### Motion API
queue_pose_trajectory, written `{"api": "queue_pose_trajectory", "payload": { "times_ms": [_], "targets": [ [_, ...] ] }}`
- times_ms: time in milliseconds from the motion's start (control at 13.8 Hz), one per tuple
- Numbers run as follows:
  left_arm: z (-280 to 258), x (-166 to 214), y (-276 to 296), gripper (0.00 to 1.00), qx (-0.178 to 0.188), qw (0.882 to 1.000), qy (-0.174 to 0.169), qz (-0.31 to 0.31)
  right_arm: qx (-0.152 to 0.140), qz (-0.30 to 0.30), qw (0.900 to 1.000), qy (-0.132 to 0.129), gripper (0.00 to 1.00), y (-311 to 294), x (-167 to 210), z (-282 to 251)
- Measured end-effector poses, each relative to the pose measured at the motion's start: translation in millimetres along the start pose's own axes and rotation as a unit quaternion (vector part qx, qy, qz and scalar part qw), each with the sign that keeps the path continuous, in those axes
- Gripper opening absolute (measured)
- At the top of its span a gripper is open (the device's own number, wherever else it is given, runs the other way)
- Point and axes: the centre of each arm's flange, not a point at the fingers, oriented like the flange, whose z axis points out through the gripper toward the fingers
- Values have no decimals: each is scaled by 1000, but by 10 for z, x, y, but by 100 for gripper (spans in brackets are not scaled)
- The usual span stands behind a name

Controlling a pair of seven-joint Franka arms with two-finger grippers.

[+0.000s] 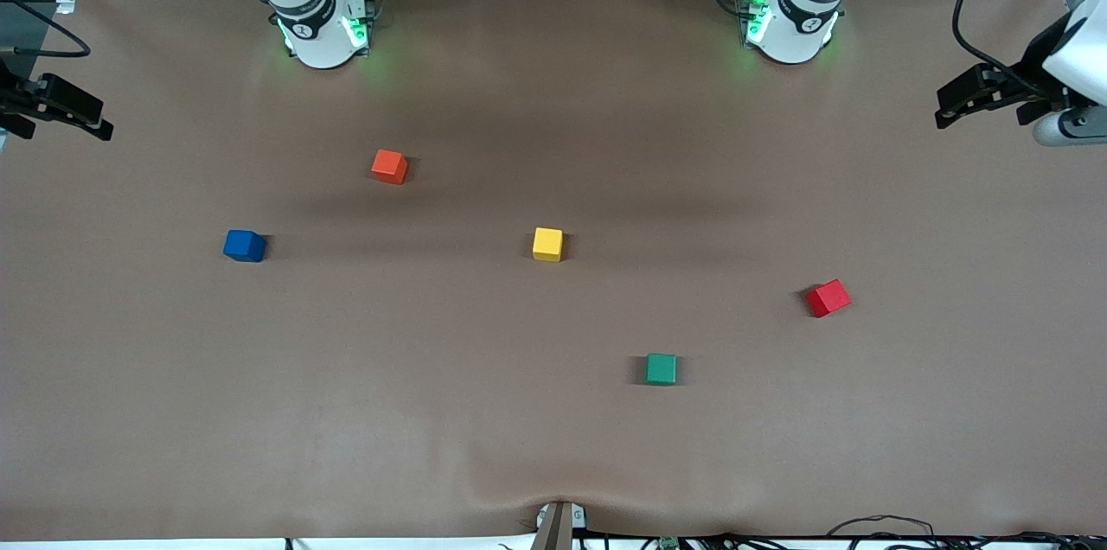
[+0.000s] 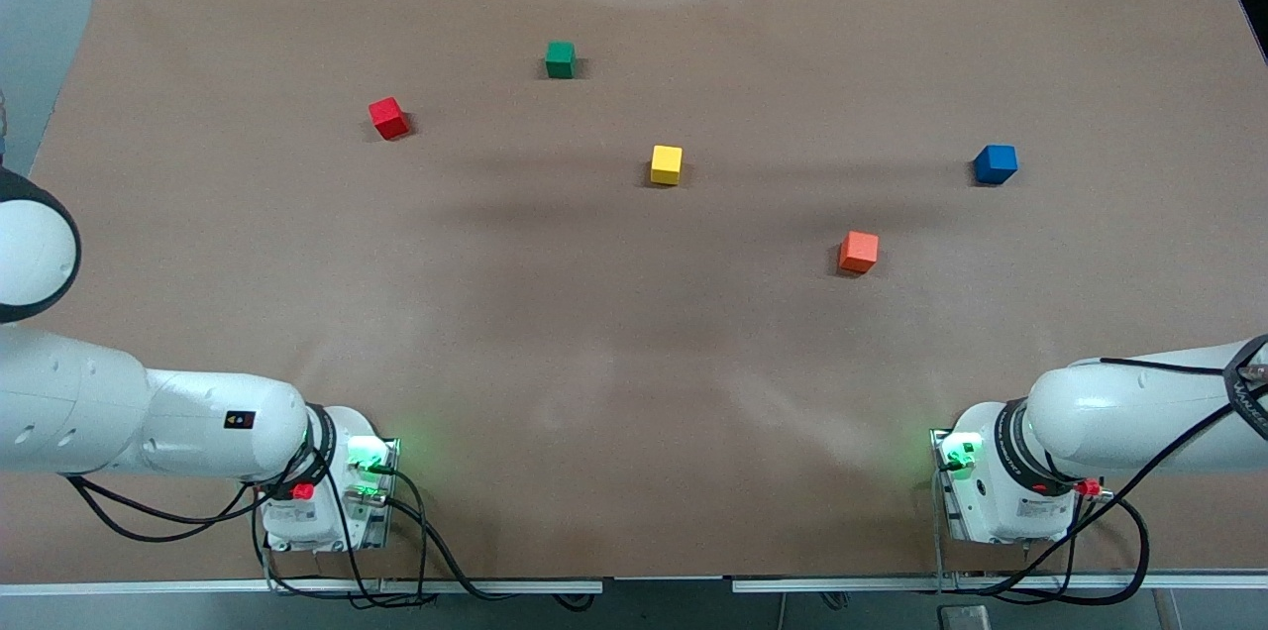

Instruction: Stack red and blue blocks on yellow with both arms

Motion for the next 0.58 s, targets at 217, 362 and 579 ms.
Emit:
{"api": "queue_pose_trajectory", "payload": {
  "times_ms": [217, 362, 579],
  "targets": [
    [77, 52, -16, 100, 0, 1000, 1, -2, 0, 0, 1000, 0, 100, 3, 0, 1],
    [196, 146, -18, 100, -1, 1000, 1, -3, 0, 0, 1000, 0, 100, 4, 0, 2],
    [493, 313, -52, 100, -2, 1000, 5, -7, 0, 0, 1000, 0, 100, 4, 0, 3]
  ]
}}
